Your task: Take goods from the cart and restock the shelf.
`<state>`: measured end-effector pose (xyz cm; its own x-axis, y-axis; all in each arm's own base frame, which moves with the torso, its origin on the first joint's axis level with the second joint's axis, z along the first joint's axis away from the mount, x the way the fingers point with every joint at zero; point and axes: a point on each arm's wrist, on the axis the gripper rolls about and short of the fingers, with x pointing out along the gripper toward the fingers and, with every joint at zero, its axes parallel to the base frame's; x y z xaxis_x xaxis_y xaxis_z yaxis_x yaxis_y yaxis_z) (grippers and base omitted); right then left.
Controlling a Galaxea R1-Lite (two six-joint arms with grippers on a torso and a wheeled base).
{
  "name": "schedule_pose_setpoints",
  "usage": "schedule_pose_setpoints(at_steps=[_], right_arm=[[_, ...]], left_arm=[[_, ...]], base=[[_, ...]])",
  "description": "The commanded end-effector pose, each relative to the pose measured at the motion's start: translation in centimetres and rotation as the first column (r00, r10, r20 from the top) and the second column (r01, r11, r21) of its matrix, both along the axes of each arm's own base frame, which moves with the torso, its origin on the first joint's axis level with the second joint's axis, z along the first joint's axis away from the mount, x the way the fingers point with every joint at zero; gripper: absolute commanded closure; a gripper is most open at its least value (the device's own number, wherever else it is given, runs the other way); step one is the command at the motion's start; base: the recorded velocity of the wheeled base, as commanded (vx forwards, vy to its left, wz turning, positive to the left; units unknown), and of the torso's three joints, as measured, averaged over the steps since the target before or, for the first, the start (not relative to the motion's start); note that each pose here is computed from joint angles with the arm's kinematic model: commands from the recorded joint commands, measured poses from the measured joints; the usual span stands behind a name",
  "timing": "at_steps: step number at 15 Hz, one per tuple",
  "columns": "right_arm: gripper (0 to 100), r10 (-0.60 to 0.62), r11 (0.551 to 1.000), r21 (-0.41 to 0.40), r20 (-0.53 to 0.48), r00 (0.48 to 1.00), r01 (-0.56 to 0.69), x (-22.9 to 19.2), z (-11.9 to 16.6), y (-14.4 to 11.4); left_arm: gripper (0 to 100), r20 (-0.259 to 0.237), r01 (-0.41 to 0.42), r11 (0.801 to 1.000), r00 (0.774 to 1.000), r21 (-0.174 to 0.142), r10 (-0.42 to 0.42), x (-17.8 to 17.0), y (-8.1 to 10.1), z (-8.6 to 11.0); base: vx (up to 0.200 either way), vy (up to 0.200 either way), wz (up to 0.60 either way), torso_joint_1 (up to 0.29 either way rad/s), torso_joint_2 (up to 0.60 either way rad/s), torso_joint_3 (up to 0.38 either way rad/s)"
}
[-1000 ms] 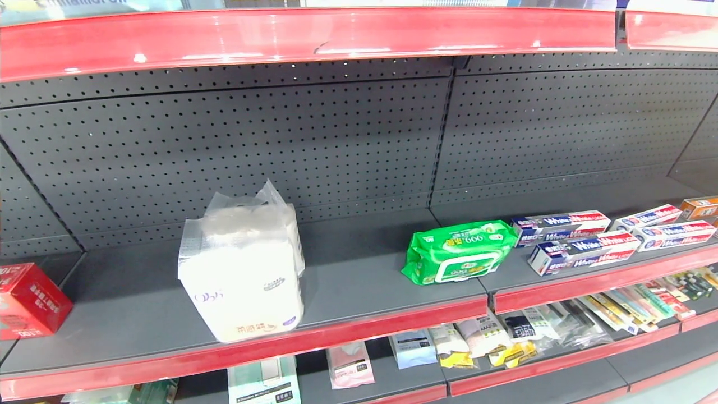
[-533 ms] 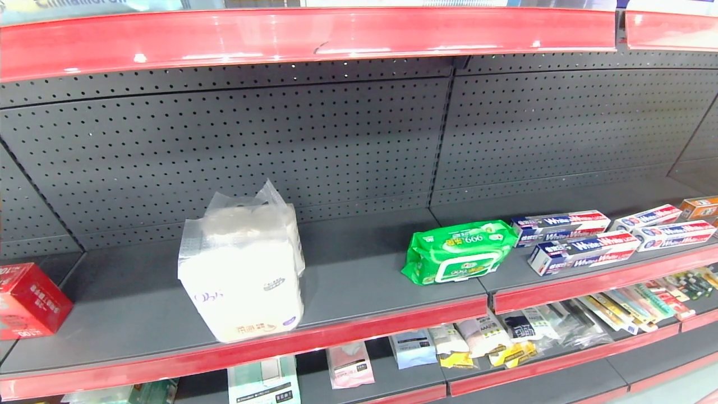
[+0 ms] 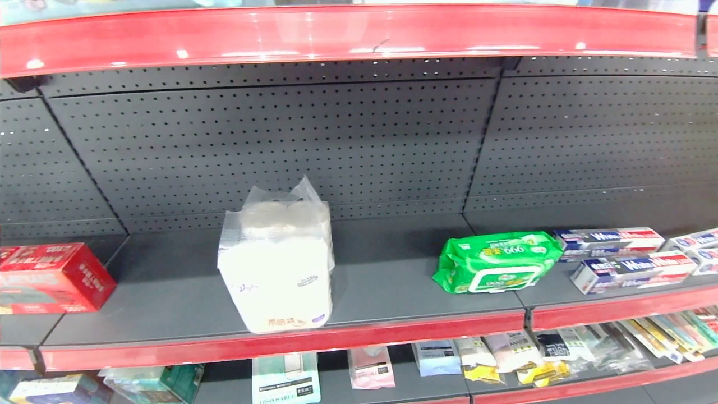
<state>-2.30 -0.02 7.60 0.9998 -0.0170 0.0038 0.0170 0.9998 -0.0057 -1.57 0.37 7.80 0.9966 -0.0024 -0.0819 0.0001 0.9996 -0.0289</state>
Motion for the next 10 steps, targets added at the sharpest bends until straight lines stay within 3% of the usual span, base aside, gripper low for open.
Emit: schedule_pose_setpoints(at_steps=[1, 2, 10], right_arm=[[0, 0.0, 1.0, 0.0, -0.001, 1.0, 0.0, 0.01, 0.01, 0.0], [0, 0.0, 1.0, -0.002, -0.001, 1.0, 0.0, 0.01, 0.01, 0.0], [0, 0.0, 1.0, -0.002, -0.001, 1.0, 0.0, 0.01, 0.01, 0.0]], left_arm=[[0, -0.007, 0.0, 1.0, 1.0, 0.001, 0.0, 0.05, -0.01, 0.01], [0, -0.005, 0.0, 1.0, 1.0, 0.0, 0.0, 0.04, 0.0, 0.01], [0, -0.005, 0.0, 1.0, 1.0, 0.002, 0.0, 0.04, 0.0, 0.01]], base=[[0.0, 0.0, 0.6, 0.012, 0.0, 0.002], [0.0, 0.0, 0.6, -0.002, 0.0, 0.007], [0.0, 0.0, 0.0, 0.0, 0.0, 0.0]])
